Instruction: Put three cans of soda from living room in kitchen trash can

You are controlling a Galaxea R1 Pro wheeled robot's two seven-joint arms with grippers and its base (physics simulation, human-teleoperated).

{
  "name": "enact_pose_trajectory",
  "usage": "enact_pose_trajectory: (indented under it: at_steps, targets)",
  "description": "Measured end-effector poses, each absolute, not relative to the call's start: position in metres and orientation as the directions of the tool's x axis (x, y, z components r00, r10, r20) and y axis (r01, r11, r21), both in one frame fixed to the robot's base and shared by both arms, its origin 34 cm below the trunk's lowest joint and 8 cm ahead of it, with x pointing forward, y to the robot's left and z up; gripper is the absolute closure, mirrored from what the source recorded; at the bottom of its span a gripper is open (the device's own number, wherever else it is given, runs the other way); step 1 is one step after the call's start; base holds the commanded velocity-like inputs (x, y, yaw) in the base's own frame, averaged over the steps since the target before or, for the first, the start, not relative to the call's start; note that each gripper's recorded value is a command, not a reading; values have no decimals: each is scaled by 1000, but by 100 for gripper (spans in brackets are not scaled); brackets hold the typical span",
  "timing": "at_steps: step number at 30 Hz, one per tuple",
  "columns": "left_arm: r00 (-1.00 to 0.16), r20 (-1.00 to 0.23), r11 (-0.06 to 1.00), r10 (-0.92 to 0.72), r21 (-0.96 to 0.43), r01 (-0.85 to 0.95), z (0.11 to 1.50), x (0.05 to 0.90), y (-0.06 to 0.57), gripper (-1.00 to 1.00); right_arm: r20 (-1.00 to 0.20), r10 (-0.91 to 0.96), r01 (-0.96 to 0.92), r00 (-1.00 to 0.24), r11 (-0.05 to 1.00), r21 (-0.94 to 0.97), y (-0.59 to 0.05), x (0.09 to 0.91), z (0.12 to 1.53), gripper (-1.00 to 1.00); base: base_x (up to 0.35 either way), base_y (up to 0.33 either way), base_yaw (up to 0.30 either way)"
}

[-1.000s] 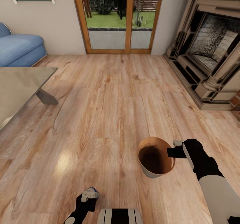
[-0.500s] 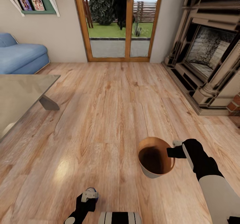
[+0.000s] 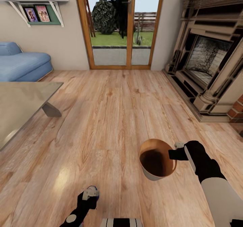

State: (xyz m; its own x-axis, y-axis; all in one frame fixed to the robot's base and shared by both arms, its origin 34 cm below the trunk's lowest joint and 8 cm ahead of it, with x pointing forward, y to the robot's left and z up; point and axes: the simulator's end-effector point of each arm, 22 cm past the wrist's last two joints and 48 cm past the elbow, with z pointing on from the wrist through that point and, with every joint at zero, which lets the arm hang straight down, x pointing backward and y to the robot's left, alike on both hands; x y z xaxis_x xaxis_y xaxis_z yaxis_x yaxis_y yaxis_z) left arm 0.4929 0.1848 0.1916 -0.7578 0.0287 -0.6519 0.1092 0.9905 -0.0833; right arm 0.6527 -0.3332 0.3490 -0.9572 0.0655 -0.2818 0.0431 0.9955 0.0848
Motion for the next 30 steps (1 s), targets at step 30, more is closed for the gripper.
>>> enact_pose_trajectory:
  at_steps: [30]
  targets:
    - [-773,-633,685,35,-549,480,687,854,191,100,-205,-117,-151,-972,975,161,-268,652,399,100,0,0,0]
